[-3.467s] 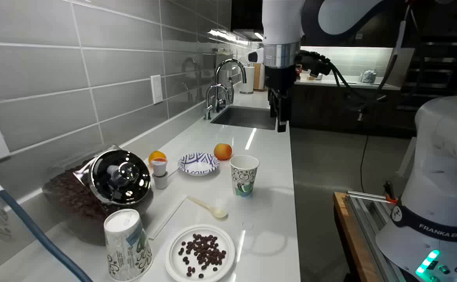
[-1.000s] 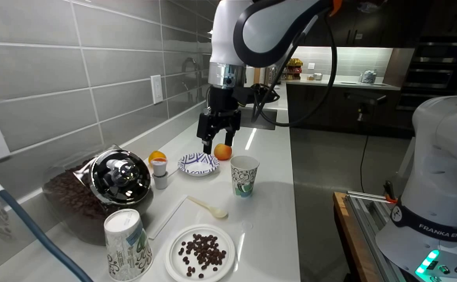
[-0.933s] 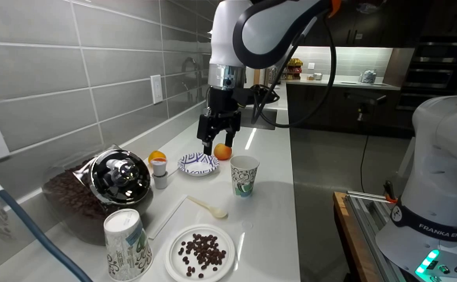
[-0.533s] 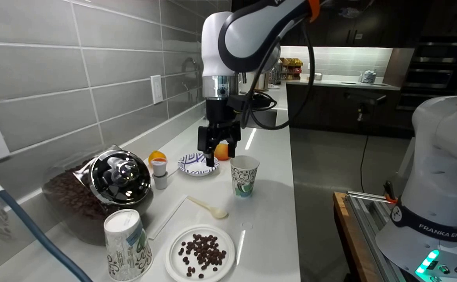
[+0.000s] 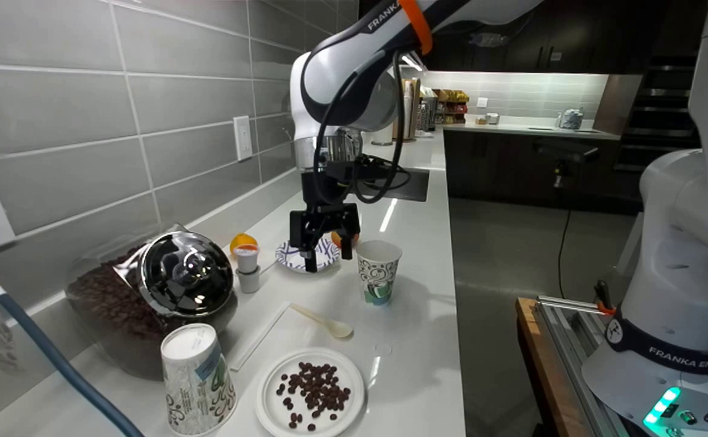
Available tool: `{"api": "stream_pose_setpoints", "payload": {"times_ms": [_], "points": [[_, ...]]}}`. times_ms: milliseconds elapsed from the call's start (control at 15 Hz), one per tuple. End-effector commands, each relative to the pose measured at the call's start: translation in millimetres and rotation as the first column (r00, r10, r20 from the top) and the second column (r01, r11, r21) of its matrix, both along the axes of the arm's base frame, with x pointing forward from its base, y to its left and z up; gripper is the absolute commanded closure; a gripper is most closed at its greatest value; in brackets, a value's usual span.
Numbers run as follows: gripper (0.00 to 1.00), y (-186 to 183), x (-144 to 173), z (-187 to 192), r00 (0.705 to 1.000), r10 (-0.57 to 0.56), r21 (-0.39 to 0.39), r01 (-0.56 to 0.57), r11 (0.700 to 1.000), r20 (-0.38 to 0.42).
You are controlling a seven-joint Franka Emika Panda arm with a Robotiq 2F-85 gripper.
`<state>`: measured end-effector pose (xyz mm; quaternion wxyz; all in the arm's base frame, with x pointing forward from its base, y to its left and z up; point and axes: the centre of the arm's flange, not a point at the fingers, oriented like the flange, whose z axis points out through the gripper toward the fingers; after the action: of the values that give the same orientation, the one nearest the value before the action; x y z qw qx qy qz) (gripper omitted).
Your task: Use the white spoon to take some of the contents on the white plate and place them in the white cup.
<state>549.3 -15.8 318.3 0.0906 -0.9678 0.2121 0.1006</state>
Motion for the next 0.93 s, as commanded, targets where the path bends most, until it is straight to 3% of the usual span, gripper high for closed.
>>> {"api": "stream_pose_setpoints", "payload": {"times_ms": [0,533,800,867], "points": [[0.0,-7.0,30.4,-19.9,0.999,0.007,0.052,-0.005,0.999,-0.037],[0.0,2.2,53.2,-59.5,0.989,0.063,0.066,-0.055,0.996,-0.133],[0.18,8.9,57.8,-69.5,0.983,0.072,0.059,-0.063,0.996,-0.17],[0.26,10.3,58.8,-71.8,0.982,0.074,0.058,-0.064,0.996,-0.175]]}}
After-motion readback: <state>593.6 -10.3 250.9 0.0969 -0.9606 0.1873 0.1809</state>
